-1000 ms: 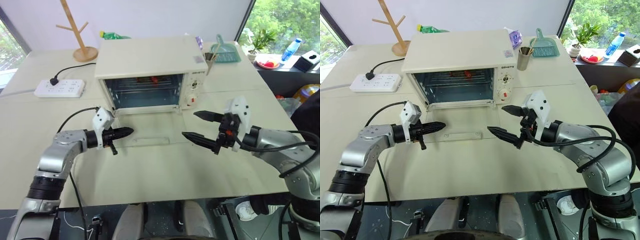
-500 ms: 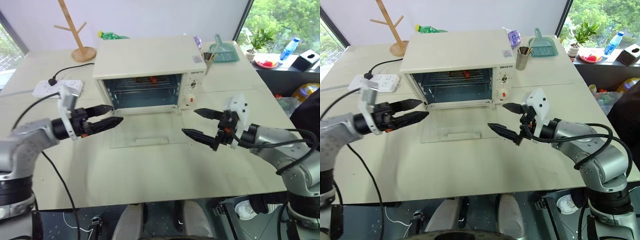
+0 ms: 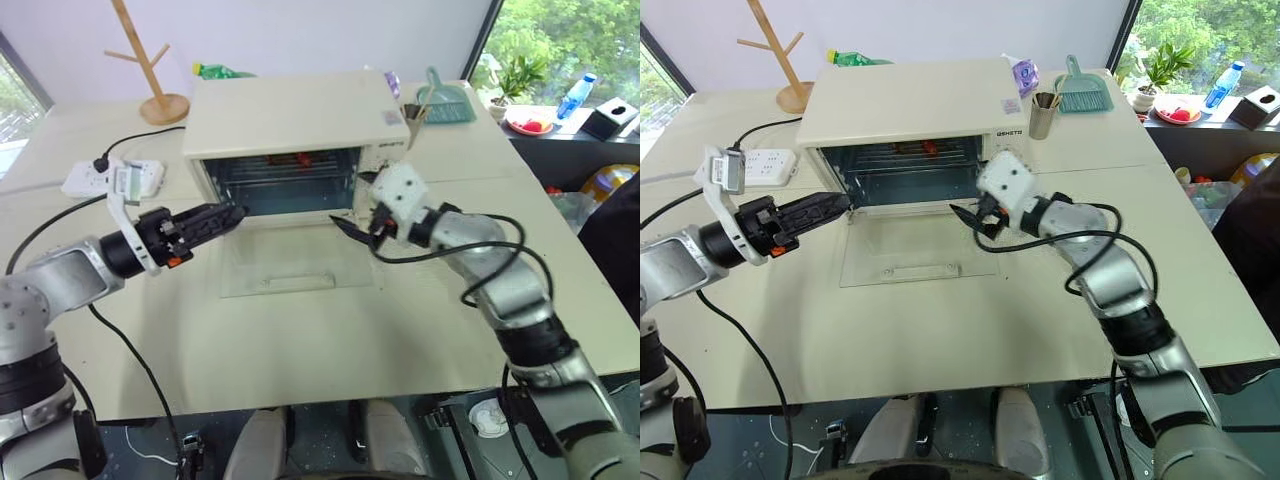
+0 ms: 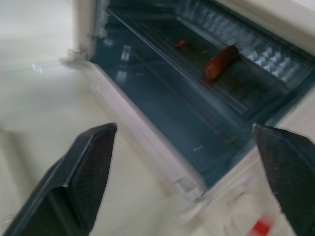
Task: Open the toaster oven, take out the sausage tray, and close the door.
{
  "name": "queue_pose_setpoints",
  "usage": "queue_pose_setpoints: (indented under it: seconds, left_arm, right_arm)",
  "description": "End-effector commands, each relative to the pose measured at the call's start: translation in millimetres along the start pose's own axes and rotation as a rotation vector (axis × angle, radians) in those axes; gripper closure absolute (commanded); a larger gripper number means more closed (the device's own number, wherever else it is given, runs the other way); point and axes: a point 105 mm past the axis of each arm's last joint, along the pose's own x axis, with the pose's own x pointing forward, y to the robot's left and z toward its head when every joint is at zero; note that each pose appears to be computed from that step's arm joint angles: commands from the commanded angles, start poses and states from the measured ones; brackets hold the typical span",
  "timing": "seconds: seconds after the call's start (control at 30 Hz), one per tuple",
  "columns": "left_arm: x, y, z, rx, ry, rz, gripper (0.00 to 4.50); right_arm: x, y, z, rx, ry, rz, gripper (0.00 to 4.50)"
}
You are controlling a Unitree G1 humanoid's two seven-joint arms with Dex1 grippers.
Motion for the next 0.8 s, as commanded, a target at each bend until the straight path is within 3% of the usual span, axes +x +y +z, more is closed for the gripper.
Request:
queue_pose_setpoints:
  seconds: [0.03,0.27,0.43,0.57,0.8]
  left_arm:
    - [1,-8,5,0.014,-0.023,-0.013,0.03]
    - [0,-6,7,0.023,-0.031,0.013,0.03]
    - [-2,-7,9,0.043,-0.031,0.015,0.00]
    - [-3,-6,11,0.048,-0.040,0.018,0.00]
    - [1,-6,9,0.056,-0.032,0.009,0.00]
  right_arm:
    - [21,-2,17,-0.166,-0.067,-0.041,0.00]
    - [60,3,18,-0.525,-0.082,-0.054,0.00]
    - [68,-3,16,-0.598,-0.097,-0.080,1.63]
    - [71,5,20,-0.629,-0.136,-0.058,3.51]
    - [77,11,24,-0.639,-0.155,-0.043,3.51]
